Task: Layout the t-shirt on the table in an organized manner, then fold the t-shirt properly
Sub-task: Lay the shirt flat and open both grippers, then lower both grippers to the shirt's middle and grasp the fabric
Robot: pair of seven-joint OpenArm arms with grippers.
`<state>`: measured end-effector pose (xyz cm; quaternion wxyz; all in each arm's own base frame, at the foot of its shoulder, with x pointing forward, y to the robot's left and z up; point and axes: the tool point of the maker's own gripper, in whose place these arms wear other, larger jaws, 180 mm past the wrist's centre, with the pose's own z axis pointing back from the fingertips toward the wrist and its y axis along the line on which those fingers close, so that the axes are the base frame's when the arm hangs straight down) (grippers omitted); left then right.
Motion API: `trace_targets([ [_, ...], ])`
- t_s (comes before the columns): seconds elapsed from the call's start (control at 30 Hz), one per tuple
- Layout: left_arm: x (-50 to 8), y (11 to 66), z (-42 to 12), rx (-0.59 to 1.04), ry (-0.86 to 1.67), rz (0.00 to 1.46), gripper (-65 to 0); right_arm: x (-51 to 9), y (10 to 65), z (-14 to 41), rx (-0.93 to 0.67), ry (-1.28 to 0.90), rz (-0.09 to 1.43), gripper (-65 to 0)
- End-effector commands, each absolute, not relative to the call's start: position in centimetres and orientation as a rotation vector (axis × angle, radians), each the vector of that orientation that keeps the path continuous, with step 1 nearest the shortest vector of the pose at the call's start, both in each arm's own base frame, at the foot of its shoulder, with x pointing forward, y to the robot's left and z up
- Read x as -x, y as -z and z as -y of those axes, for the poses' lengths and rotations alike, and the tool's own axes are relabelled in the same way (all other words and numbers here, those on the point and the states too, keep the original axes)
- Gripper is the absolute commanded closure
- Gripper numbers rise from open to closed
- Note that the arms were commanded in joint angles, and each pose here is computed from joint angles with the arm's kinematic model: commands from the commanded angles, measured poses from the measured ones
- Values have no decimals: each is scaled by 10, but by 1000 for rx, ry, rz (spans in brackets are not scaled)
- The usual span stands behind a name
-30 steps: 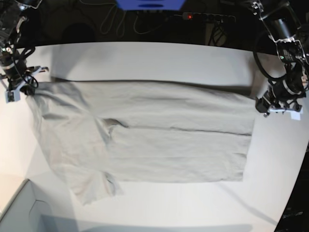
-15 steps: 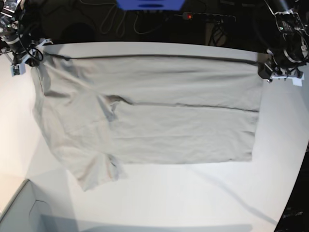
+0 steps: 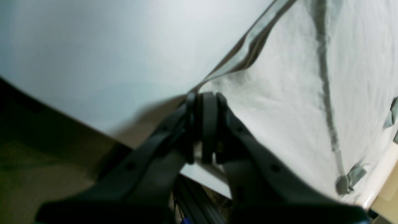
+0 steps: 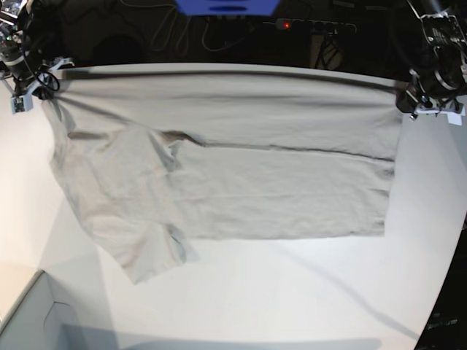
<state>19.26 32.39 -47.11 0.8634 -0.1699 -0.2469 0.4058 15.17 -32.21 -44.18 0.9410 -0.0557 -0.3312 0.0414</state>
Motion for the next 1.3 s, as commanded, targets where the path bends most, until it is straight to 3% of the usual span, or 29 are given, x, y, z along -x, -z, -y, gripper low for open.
trace_targets([
  [0.0,-198,461,-337,331,-842,557,0,-153,433,329,134,-94,698,0],
  [0.13,-197,461,-337,330,-842,555,-1,-151,434,328,132,-92,695,0],
  [0.2,-197,461,-337,330,-842,555,-19,-150,436,325,125,-85,694,-39],
  [0.3,-197,461,-338,327,-841,554,-129,-146,437,324,124,-86,686,-142],
  [0.4,-200,455,-341,318,-824,571,-298,-148,430,325,136,-101,697,-248],
  [0.5,-199,437,-342,287,-771,615,-343,-150,412,337,189,-90,735,-298],
  [0.77,-226,380,-347,237,-665,779,-346,-179,365,365,297,-25,879,-311],
  [0.97,-272,346,-358,261,-677,919,-352,-267,336,362,270,-57,1036,-344],
  [1.17,-330,317,-357,358,-712,1020,-498,-376,368,346,162,-97,958,-354],
  [1.27,-363,318,-349,405,-718,1021,-532,-418,380,342,72,-62,909,-354],
])
